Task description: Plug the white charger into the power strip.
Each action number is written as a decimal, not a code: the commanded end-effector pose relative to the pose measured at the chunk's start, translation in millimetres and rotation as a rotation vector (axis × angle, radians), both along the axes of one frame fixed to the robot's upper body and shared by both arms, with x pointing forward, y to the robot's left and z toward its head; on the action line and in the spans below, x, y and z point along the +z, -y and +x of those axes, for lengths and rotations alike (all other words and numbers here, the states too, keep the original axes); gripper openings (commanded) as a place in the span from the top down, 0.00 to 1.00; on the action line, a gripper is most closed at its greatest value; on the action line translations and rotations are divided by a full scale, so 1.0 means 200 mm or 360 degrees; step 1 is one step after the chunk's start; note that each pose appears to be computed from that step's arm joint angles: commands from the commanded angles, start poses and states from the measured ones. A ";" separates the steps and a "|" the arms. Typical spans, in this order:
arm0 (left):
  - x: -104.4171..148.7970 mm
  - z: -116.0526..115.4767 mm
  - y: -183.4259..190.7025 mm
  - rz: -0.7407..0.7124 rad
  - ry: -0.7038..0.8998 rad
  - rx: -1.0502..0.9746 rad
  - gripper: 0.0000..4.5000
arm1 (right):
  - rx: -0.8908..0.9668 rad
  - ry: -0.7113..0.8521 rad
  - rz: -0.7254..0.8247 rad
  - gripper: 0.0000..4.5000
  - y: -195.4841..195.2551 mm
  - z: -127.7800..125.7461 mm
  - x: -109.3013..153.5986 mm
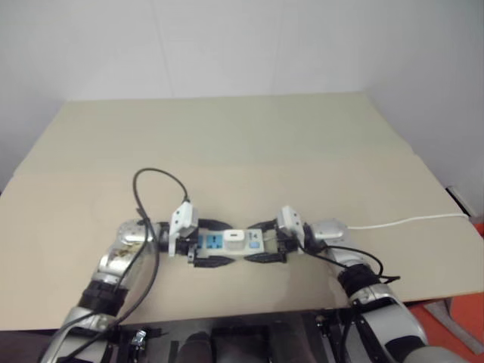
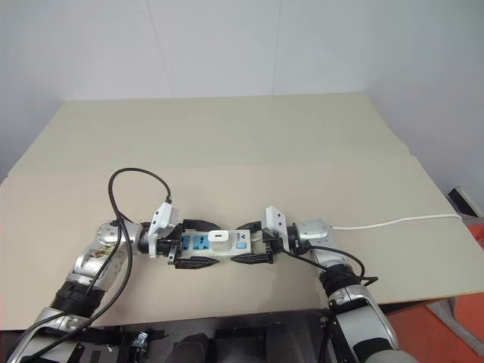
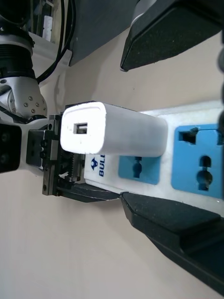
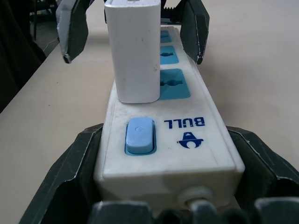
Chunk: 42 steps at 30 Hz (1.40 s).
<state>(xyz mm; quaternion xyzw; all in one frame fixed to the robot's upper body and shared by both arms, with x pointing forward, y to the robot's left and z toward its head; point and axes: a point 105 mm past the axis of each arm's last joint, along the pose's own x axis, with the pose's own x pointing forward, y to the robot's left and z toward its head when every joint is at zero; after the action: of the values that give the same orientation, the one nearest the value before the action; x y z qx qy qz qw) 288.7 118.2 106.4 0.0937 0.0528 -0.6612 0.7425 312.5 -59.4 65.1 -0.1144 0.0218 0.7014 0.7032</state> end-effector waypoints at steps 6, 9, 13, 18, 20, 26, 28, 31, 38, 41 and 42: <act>0.30 0.01 -0.22 0.0169 0.0226 0.0009 0.00 | -0.0095 -0.0097 -0.0129 0.16 0.08 0.01 -0.10; 0.32 0.01 -0.26 0.0202 0.0233 0.0014 0.00 | -0.0115 -0.0045 -0.0141 0.01 0.11 0.03 -0.07; 0.35 0.02 -0.32 0.0228 0.0277 0.0040 0.00 | -0.0168 0.0075 -0.0138 0.01 0.20 0.05 0.01; 0.36 0.01 -0.34 0.0241 0.0305 0.0054 0.00 | -0.0280 0.0207 -0.0137 0.01 0.36 0.06 0.14; 0.36 0.00 -0.37 0.0265 0.0311 0.0060 0.00 | -0.0295 0.0241 -0.0130 0.01 0.43 0.04 0.20; 0.37 -0.01 -0.47 0.0363 0.0306 0.0130 0.00 | -0.0359 0.0275 -0.0165 0.01 0.57 -0.03 0.29; 0.36 -0.03 -0.52 0.0416 0.0289 0.0142 0.00 | -0.0405 0.0274 -0.0185 0.01 0.64 -0.04 0.30; 0.35 -0.06 -0.59 0.0495 0.0261 0.0154 0.00 | -0.0486 0.0282 -0.0211 0.01 0.72 -0.06 0.33; 0.39 -0.11 -0.72 0.0590 0.0245 0.0205 0.00 | -0.0579 0.0309 -0.0241 0.01 0.83 -0.10 0.39; 0.41 -0.12 -0.75 0.0610 0.0247 0.0234 0.00 | -0.0626 0.0323 -0.0251 0.01 0.88 -0.11 0.42; 0.41 -0.12 -0.76 0.0614 0.0246 0.0241 0.00 | -0.0640 0.0326 -0.0254 0.01 0.89 -0.11 0.43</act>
<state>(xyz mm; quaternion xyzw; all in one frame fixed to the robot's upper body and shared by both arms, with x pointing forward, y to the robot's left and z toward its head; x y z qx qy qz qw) 266.1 265.0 177.4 0.2687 0.1408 -0.5791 0.7567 290.9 -232.3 133.3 -0.2221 0.0512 0.5395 0.8106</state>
